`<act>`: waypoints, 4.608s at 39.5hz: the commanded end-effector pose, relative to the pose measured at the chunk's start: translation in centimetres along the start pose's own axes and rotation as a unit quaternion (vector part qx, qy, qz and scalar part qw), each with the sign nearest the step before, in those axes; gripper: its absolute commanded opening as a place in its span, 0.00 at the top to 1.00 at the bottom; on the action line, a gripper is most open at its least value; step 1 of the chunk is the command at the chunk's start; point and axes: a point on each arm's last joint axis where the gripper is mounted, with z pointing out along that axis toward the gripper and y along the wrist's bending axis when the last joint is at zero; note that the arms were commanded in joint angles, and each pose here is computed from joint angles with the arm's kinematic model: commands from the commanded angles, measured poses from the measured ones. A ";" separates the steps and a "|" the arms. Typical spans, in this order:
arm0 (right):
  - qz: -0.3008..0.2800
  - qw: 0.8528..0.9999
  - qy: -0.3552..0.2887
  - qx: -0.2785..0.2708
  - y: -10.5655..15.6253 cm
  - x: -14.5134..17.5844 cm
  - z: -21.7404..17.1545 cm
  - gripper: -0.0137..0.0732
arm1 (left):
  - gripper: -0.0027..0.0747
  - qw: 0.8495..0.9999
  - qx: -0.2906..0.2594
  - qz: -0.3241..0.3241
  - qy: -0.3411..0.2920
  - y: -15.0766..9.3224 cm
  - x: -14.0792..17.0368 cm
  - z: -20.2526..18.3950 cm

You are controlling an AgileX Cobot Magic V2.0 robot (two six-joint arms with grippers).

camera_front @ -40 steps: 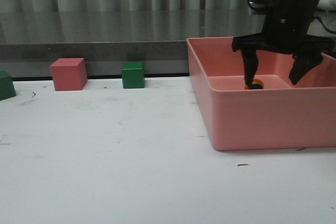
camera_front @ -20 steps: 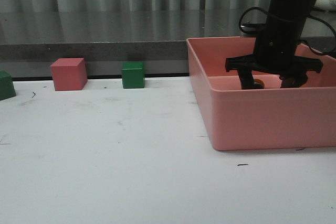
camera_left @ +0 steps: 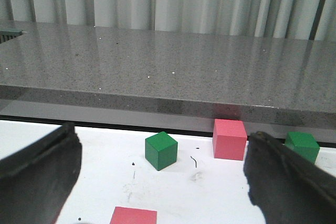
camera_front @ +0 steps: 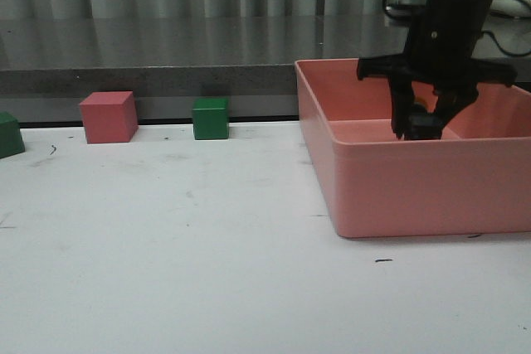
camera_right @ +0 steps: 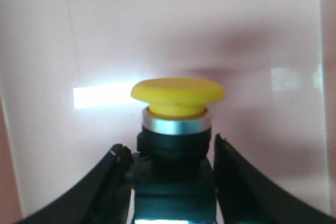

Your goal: Place and stand button with both arms

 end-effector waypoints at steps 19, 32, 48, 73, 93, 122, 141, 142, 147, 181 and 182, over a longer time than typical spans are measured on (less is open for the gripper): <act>-0.049 0.991 -0.103 -0.076 5.2 0.0 -13.5 0.57 | 0.20 0.999 0.006 -0.005 -0.053 -0.1 -1.9 -0.1; -0.170 0.962 -0.107 -0.183 17.9 4.8 -16.1 0.57 | 0.20 0.999 0.006 -0.005 -0.053 -0.1 -1.9 -0.1; -0.172 0.963 -0.024 -0.207 26.2 8.3 -9.5 0.57 | 0.20 0.999 0.006 -0.005 -0.053 -0.1 -1.9 -0.1; -0.159 0.974 0.037 -0.157 26.8 9.9 -1.5 0.57 | 0.20 0.999 0.006 -0.006 -0.053 -0.1 -1.9 -0.1; -0.160 0.974 0.040 -0.155 26.7 9.9 -1.6 0.25 | 0.20 0.999 0.007 -0.007 -0.053 -0.1 -1.9 -0.1; -0.209 0.962 -0.002 -0.178 24.8 7.1 -14.8 0.86 | 0.20 0.999 0.007 -0.007 -0.053 -0.1 -1.9 -0.1; -0.262 0.935 -0.089 -0.224 21.2 6.9 -24.9 0.92 | 0.20 0.999 0.007 -0.007 -0.053 -0.1 -1.9 -0.1; -0.266 0.934 -0.090 -0.222 20.9 7.0 -25.2 0.92 | 0.20 0.999 0.007 -0.007 -0.053 -0.1 -1.9 -0.1; -0.281 0.933 -0.100 -0.203 18.3 8.0 -27.5 0.92 | 0.20 0.999 0.007 -0.007 -0.053 -0.1 -1.9 -0.1; -0.170 0.966 -0.166 -0.099 -2.8 17.6 -28.5 0.91 | 0.20 0.999 0.006 -0.007 -0.052 -0.1 -1.9 -0.1; -0.169 0.965 -0.173 -0.102 -3.2 18.2 -28.3 0.91 | 0.20 0.999 0.006 -0.007 -0.052 -0.1 -1.9 -0.1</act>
